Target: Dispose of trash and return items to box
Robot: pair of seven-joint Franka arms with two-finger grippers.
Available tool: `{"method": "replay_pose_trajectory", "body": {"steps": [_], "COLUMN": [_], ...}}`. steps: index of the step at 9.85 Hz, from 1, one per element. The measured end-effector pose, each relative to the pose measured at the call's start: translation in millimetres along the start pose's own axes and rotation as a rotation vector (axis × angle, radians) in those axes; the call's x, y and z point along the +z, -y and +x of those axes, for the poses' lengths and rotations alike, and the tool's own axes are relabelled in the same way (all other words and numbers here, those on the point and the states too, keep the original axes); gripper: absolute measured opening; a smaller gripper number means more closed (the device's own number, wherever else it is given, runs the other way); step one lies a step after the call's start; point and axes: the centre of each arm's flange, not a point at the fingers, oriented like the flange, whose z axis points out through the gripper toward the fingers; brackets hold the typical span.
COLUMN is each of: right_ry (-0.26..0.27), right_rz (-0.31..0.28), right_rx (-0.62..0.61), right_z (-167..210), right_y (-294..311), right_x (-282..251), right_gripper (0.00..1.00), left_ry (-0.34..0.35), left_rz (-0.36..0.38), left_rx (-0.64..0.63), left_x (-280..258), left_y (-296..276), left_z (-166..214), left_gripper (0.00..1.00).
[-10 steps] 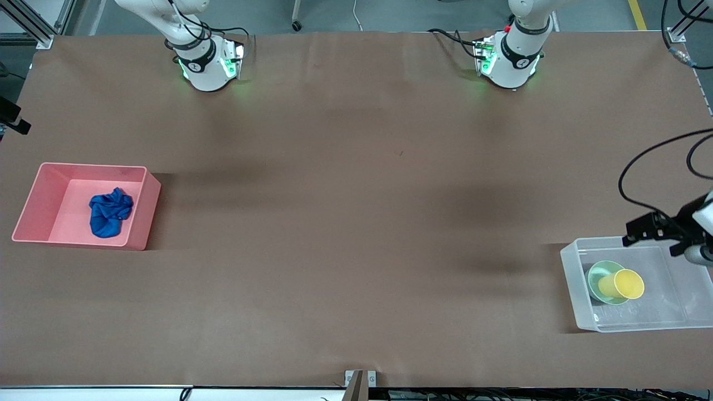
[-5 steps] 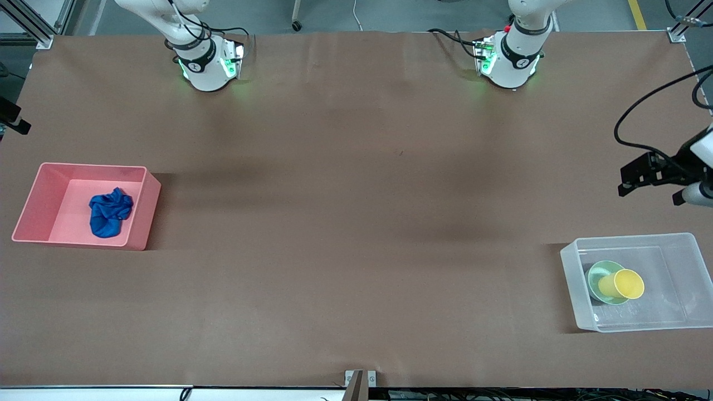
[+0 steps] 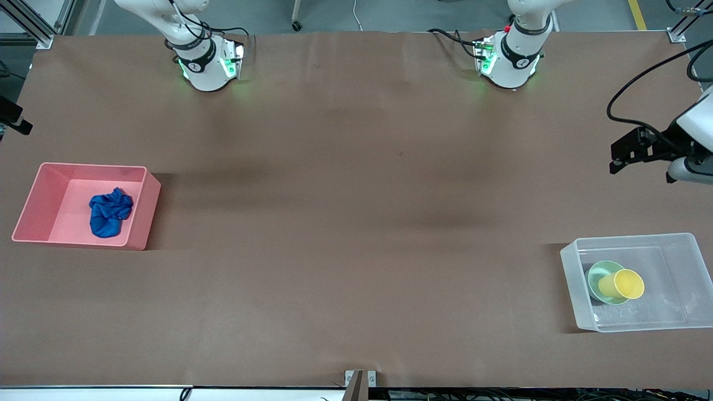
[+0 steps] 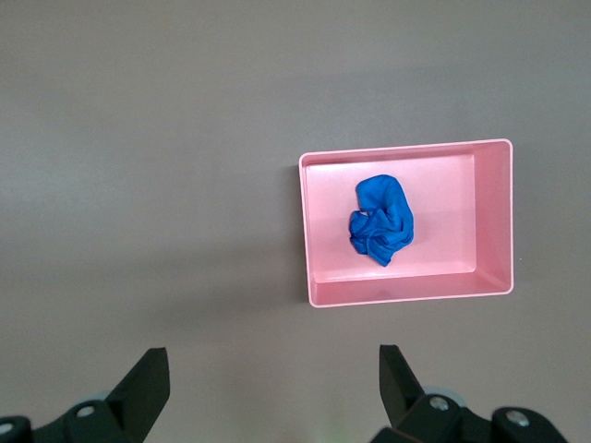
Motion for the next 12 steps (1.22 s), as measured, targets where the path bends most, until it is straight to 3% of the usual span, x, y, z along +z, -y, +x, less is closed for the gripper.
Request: {"method": "replay_pose_trajectory", "body": {"steps": [2, 6, 12], "right_ry": [0.0, 0.0, 0.0], "right_rz": [0.0, 0.0, 0.0], "right_rx": [0.006, 0.008, 0.009], "right_z": [0, 0, 1], "right_y": [-1, -2, -1], "right_x": [0, 0, 1], "right_gripper": [1.0, 1.0, 1.0], "left_ry": [0.002, 0.022, 0.045], "left_rz": [0.015, -0.023, -0.024], "left_rx": [-0.012, -0.053, -0.07], "left_x": [-12, -13, -3], "left_y": [-8, 2, -4], "left_z": [-9, -35, -37], "left_gripper": [1.0, 1.0, 1.0]}}
